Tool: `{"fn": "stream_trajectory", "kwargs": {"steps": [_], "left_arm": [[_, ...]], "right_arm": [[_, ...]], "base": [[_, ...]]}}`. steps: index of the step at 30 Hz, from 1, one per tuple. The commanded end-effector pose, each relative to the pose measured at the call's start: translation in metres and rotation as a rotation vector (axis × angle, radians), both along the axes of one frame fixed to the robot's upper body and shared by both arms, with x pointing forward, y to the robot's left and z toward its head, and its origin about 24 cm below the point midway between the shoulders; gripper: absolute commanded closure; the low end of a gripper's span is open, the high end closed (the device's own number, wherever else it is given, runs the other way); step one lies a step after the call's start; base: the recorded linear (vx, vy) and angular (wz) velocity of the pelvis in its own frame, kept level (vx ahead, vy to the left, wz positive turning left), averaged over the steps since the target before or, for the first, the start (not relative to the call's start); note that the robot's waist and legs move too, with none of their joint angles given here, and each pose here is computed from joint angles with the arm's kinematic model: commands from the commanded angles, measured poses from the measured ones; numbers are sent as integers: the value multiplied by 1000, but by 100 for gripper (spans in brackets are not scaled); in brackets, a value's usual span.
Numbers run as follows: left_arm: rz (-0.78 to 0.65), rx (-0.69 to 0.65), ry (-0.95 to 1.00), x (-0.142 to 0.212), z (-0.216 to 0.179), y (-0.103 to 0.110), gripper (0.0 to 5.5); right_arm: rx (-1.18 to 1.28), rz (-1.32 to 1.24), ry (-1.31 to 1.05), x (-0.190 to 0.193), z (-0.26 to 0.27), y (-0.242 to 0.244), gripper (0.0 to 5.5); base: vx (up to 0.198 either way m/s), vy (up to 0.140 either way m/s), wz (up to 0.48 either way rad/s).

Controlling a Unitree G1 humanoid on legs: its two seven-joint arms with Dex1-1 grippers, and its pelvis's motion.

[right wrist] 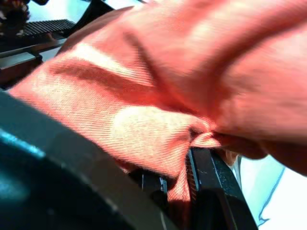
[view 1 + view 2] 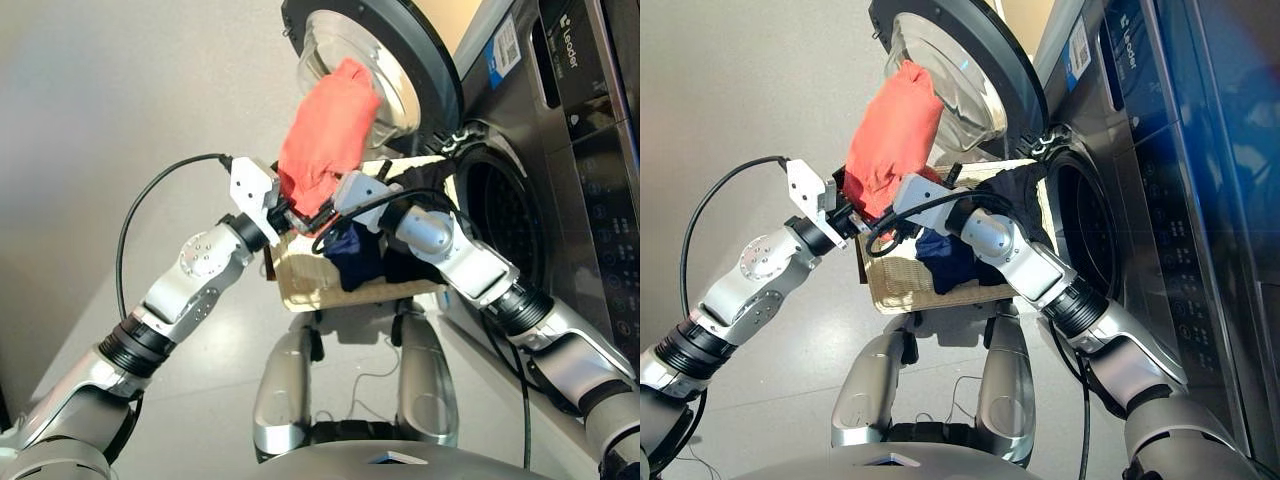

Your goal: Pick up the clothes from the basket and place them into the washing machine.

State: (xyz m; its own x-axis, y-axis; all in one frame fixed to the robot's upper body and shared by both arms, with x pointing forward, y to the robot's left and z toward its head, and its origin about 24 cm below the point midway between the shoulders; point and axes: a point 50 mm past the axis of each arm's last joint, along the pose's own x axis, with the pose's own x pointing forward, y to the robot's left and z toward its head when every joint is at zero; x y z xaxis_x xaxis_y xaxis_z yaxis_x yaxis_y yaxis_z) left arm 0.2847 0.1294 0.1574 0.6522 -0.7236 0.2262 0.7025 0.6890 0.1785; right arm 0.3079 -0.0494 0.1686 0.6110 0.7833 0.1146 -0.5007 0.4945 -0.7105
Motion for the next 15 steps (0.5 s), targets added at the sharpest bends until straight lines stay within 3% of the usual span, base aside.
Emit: {"fn": "stream_trajectory", "kwargs": {"steps": [1, 15], "left_arm": [[-20, 81, 27, -11, -18, 2, 0], [-28, 39, 26, -16, -20, 2, 0]], "right_arm": [[342, 301, -277, -46, 87, 38, 550], [477, 124, -242, -24, 65, 16, 550]], "base": [[0, 0, 0], [0, 0, 0]]}}
